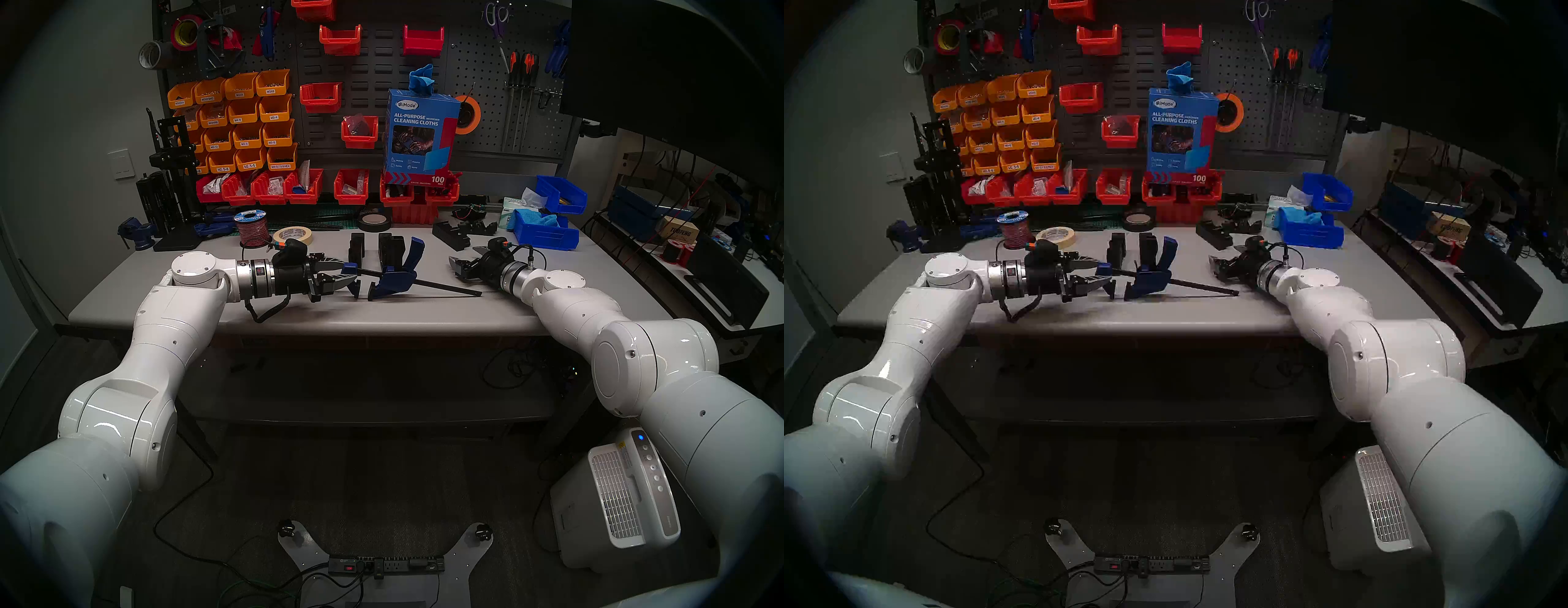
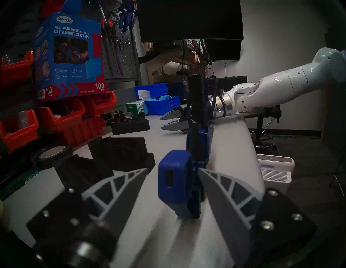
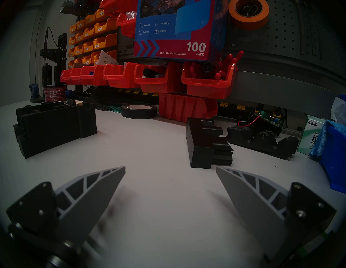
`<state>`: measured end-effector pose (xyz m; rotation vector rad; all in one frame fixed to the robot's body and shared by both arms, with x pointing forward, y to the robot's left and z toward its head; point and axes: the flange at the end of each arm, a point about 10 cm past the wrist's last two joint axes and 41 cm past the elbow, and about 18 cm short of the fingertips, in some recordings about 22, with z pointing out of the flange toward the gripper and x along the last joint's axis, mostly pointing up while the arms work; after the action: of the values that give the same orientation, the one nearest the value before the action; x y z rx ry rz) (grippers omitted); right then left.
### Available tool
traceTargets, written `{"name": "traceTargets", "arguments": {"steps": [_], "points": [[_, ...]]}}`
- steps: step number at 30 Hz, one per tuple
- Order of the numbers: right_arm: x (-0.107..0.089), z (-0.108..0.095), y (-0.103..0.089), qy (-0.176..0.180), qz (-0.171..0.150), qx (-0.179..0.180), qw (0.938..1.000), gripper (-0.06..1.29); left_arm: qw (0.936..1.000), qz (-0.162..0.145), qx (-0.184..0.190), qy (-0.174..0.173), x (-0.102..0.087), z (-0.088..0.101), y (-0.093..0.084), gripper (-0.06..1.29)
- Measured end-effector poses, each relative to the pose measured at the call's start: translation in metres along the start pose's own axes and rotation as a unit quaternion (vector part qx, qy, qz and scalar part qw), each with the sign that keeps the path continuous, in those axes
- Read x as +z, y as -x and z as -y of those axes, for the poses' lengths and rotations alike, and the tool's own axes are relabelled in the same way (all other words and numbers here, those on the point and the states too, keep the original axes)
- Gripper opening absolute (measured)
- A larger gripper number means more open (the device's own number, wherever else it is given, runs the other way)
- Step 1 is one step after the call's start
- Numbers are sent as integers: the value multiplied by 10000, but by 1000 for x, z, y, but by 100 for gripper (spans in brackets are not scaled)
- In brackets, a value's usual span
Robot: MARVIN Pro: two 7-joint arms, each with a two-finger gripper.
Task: Clamp the two 3D printed pieces together with the clamp
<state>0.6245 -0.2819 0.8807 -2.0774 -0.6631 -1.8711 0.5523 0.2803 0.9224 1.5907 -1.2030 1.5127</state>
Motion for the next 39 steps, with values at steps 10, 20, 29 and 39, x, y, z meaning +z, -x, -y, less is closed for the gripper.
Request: {"name": "traceTargets", "arguments": {"steps": [10, 20, 29, 39], "points": [[0, 0, 0, 1, 0, 1, 10000, 127, 9999, -34, 25, 124, 0, -3, 1, 38], [0, 0, 0, 2, -1, 2, 10000, 127, 9997, -70, 46, 208, -1, -4, 1, 13], [0, 0, 0, 2, -1, 2, 10000, 127, 9997, -96, 6, 220, -2, -6, 1, 10], [0, 0, 0, 3, 0, 2, 10000, 127, 9998, -122, -125, 95, -2, -9, 3, 10]]}}
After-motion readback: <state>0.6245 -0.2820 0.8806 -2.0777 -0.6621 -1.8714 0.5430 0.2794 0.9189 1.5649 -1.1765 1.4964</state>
